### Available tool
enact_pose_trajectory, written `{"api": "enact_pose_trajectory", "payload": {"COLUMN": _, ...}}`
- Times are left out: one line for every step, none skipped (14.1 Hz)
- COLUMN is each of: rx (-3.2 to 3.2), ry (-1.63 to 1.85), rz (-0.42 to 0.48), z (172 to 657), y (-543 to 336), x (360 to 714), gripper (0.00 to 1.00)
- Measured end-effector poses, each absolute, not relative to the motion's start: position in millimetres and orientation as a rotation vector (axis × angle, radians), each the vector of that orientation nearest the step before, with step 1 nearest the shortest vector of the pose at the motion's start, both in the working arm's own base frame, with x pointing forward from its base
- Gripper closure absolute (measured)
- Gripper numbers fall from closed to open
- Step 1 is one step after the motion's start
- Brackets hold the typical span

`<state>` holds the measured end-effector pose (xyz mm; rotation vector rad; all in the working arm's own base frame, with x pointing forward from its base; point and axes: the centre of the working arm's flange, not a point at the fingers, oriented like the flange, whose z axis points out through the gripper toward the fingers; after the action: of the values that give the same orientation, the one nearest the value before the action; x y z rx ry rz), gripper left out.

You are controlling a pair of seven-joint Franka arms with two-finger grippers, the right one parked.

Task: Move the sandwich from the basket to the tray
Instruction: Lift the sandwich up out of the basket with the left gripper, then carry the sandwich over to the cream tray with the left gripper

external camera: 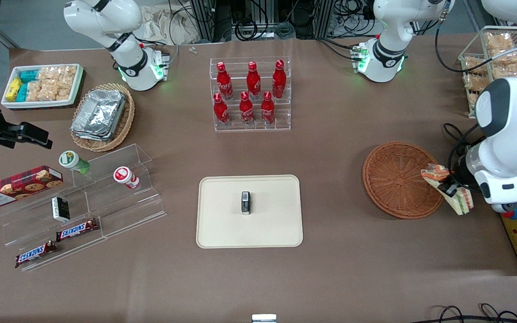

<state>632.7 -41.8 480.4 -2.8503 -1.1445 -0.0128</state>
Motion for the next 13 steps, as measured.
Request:
{"api": "enact_pose_trajectory", "payload": {"rx": -2.904, "ry": -1.046, "rz": -0.037, "z": 490.4, "y": -56.0, "x": 636.6, "gripper": 0.80}}
{"api": "enact_pose_trajectory", "payload": {"rx": -2.957, "ry": -0.942, "rz": -0.050, "z": 494.7, "y": -74.8, "x": 641.4, "gripper": 0.81}}
{"api": "enact_pose_trajectory", "payload": {"rx": -3.008, "ry": -0.840, "rz": -0.048, "z": 492.2, "y": -99.3, "x": 647.8, "gripper": 0.83}}
{"api": "enact_pose_trajectory", "payload": {"rx": -3.056, "ry": -0.754, "rz": -0.030, "z": 483.9, "y": -128.3, "x": 654.8, "gripper": 0.83}}
{"api": "enact_pose_trajectory", "payload": {"rx": -3.102, "ry": -0.679, "rz": -0.002, "z": 470.8, "y": -160.9, "x": 661.4, "gripper": 0.83}}
{"api": "enact_pose_trajectory", "payload": {"rx": -3.139, "ry": -0.619, "rz": 0.025, "z": 455.6, "y": -190.6, "x": 667.7, "gripper": 0.83}}
{"api": "enact_pose_trajectory", "payload": {"rx": -3.165, "ry": -0.570, "rz": 0.049, "z": 439.7, "y": -216.5, "x": 673.8, "gripper": 0.83}}
{"api": "enact_pose_trajectory", "payload": {"rx": -3.183, "ry": -0.530, "rz": 0.071, "z": 424.0, "y": -239.1, "x": 678.3, "gripper": 0.83}}
{"api": "enact_pose_trajectory", "payload": {"rx": -3.198, "ry": -0.493, "rz": 0.092, "z": 408.0, "y": -260.3, "x": 681.1, "gripper": 0.83}}
{"api": "enact_pose_trajectory", "payload": {"rx": -3.212, "ry": -0.459, "rz": 0.104, "z": 393.0, "y": -280.0, "x": 682.2, "gripper": 0.83}}
{"api": "enact_pose_trajectory", "payload": {"rx": -3.217, "ry": -0.421, "rz": 0.086, "z": 379.3, "y": -296.9, "x": 682.6, "gripper": 0.83}}
{"api": "enact_pose_trajectory", "payload": {"rx": -3.211, "ry": -0.386, "rz": 0.049, "z": 364.9, "y": -311.4, "x": 682.6, "gripper": 0.83}}
{"api": "enact_pose_trajectory", "payload": {"rx": -3.206, "ry": -0.370, "rz": 0.026, "z": 350.0, "y": -323.7, "x": 681.8, "gripper": 0.83}}
